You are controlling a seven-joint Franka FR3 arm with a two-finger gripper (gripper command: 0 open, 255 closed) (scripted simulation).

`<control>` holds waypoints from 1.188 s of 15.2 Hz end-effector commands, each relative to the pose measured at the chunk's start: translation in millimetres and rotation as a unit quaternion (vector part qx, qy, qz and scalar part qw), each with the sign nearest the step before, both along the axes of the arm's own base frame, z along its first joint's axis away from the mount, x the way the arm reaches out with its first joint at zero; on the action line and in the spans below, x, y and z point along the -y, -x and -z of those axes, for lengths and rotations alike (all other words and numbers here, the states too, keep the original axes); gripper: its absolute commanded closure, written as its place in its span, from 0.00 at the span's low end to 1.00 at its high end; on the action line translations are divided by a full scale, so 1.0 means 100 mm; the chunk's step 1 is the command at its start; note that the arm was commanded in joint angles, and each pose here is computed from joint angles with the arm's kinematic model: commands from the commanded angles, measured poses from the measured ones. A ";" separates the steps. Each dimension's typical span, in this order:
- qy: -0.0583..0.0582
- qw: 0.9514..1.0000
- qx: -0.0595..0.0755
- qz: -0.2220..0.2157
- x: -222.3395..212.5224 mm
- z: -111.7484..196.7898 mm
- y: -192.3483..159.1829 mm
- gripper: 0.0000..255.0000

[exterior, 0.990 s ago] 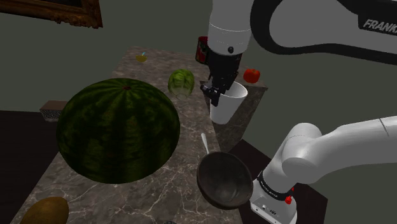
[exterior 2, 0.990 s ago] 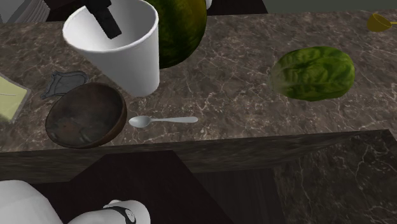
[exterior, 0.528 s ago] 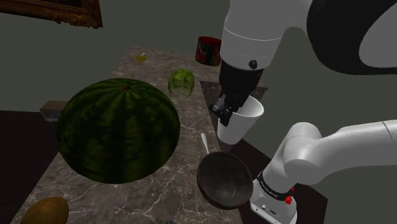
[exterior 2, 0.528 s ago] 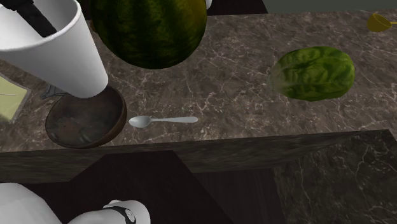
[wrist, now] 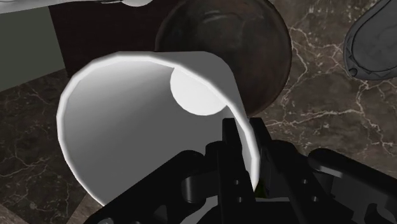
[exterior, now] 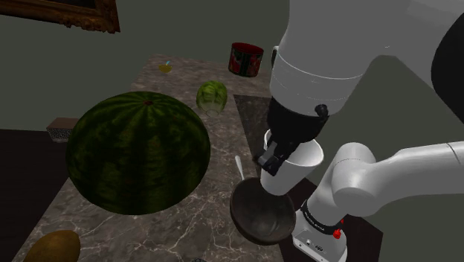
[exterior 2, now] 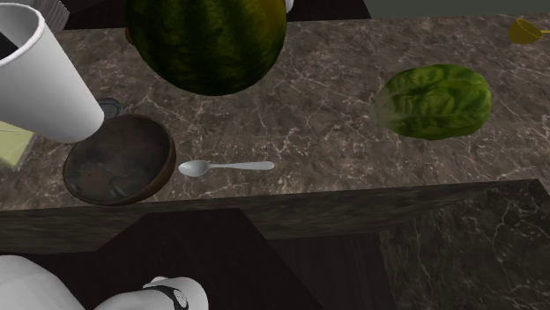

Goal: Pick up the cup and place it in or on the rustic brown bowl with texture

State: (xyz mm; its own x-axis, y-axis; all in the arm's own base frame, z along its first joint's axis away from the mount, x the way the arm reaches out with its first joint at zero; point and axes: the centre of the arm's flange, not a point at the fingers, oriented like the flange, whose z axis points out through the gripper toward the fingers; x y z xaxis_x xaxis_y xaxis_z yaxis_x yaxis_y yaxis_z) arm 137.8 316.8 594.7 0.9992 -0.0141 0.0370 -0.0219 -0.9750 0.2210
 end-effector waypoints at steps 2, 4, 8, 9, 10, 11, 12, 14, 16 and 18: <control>0.000 1.000 0.000 0.000 0.00 0.16 0.01 1.00; 0.000 1.000 0.000 0.000 0.00 0.27 0.01 1.00; 0.000 1.000 0.000 0.000 0.00 0.48 0.01 1.00; 0.000 1.000 0.000 0.000 0.00 0.53 0.01 1.00; 0.000 1.000 0.000 0.000 0.00 0.58 0.01 1.00; 0.000 1.000 0.000 0.000 0.00 0.64 0.01 1.00; 0.000 1.000 0.000 0.000 0.00 0.69 0.01 1.00; 0.000 1.000 0.000 0.000 0.00 0.79 0.01 1.00; 0.000 1.000 0.000 0.000 0.00 0.88 0.01 1.00; 0.000 1.000 0.000 0.000 0.00 0.88 0.01 1.00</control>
